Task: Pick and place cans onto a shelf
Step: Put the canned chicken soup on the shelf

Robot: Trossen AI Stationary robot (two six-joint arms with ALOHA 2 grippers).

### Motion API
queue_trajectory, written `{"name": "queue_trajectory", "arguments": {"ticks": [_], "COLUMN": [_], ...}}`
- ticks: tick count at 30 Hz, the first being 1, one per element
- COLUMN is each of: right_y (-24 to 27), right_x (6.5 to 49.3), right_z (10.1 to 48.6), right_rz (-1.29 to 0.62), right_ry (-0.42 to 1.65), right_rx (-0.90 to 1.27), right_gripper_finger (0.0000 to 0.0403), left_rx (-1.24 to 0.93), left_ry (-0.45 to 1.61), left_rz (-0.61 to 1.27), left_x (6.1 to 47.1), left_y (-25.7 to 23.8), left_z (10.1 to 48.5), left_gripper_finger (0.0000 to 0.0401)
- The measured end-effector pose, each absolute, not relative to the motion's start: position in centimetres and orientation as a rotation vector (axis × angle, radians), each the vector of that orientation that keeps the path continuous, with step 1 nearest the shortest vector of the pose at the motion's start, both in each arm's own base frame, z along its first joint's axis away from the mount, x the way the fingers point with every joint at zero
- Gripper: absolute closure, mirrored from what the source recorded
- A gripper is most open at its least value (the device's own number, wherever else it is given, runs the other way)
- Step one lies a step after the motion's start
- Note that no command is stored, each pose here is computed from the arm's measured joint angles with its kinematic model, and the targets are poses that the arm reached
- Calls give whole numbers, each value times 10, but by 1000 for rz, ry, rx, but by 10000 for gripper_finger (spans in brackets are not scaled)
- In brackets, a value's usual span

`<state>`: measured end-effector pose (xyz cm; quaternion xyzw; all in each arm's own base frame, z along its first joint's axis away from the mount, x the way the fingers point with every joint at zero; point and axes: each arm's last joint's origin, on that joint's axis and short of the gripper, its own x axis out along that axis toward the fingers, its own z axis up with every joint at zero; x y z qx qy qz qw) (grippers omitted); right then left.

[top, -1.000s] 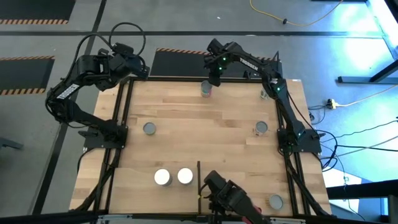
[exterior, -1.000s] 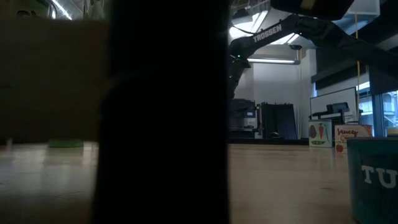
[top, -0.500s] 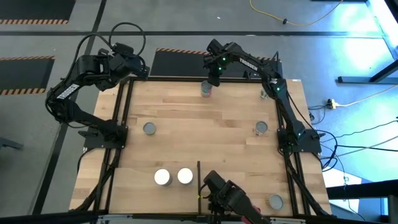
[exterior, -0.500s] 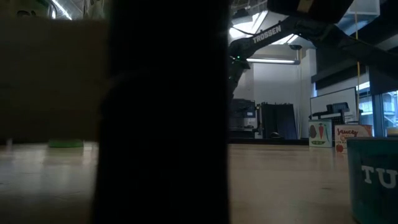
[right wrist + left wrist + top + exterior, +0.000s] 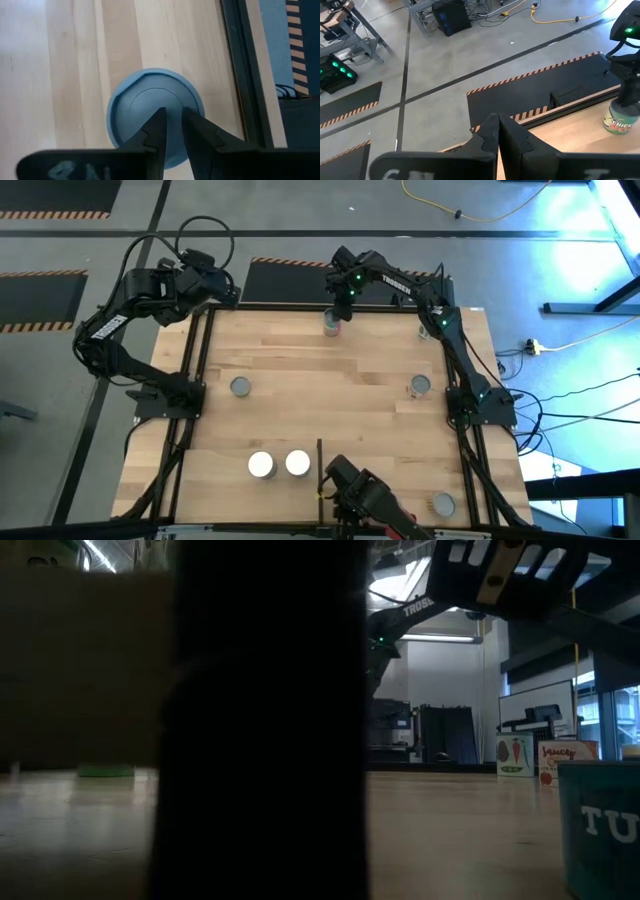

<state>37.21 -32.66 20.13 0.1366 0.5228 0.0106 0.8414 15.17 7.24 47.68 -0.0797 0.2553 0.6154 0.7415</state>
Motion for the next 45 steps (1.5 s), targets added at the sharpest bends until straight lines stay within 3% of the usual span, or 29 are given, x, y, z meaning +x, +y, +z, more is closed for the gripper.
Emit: {"name": "queue_trajectory", "arguments": {"ticks": [20,24,28,45], "right_y": [-326,-326,-323,-323], "right_x": [378,374,370,372], "right_z": [226,224,223,220], "right_rz": [-4,-64,-3,9], "right_ry": [1064,1158,1191,1164], "right_rx": [219,167,129,159], "right_gripper_finger": [338,338,338,338], "left_rx": [-221,-221,-221,-220], "left_ry": [583,584,584,583], "left_rz": [1285,1284,1284,1286], "left_x": [153,153,153,153], "left_y": [71,71,71,71], "left_z": [476,476,476,476], "left_gripper_finger": [401,401,401,401]}}
